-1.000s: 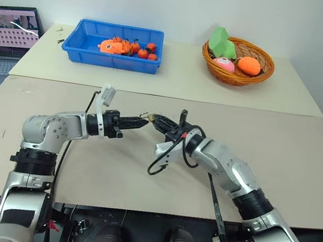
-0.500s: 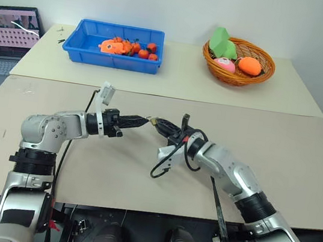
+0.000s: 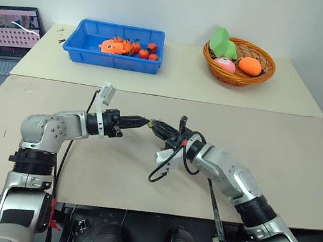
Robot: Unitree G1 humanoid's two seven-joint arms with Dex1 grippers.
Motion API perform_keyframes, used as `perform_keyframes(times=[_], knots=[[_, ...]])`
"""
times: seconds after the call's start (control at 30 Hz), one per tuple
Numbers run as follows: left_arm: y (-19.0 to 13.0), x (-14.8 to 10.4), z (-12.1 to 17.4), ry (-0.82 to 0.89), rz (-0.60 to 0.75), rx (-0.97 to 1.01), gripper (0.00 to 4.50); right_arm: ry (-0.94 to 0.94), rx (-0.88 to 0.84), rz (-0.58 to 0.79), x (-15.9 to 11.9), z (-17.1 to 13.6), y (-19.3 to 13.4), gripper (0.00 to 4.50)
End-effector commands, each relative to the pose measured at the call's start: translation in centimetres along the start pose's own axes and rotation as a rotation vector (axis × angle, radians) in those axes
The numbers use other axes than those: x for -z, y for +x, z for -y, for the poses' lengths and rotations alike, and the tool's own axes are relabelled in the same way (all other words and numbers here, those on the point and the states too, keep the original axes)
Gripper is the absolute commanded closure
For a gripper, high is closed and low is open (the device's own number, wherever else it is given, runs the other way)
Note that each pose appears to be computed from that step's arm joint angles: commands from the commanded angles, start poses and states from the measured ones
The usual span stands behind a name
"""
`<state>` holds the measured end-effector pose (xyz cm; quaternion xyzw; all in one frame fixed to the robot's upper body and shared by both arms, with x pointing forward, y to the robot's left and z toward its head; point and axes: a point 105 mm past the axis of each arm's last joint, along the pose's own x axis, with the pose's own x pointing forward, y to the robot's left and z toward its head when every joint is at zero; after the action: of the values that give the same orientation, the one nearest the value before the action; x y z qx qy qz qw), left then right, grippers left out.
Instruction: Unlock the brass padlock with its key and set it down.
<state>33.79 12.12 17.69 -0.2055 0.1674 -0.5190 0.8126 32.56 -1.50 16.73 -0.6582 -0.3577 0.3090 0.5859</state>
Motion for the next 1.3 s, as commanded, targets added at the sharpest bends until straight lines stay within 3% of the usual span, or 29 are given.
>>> perform_keyframes(times=[0.03,0.33,0.5,0.67,0.8,1.03,1.3], knots=[[0.0,-1.1,1.3,0.049,0.01,0.041,4.47,-0.003,0.055,-0.008,0.1,1.6,-0.6,4.41],[0.2,-1.4,1.7,0.071,0.021,0.064,4.47,0.014,0.023,-0.027,0.4,0.6,-1.0,4.41],[-0.9,-2.2,3.3,0.27,-0.006,0.122,4.47,0.057,0.003,-0.047,0.8,0.1,-1.0,4.41],[-3.6,-2.2,2.6,0.496,-0.135,0.084,4.47,0.116,-0.029,-0.087,1.6,-0.6,-1.3,4.41],[-5.6,0.3,0.5,0.688,-0.331,0.043,4.47,0.202,-0.046,-0.119,1.9,-0.9,-1.5,4.41],[-5.0,2.6,-0.1,0.702,-0.345,0.095,4.47,0.338,-0.135,-0.124,0.5,-2.5,-2.4,4.41],[-3.5,3.3,0.1,0.702,-0.315,0.135,4.47,0.446,-0.225,-0.129,-0.8,-3.7,-3.2,4.41]])
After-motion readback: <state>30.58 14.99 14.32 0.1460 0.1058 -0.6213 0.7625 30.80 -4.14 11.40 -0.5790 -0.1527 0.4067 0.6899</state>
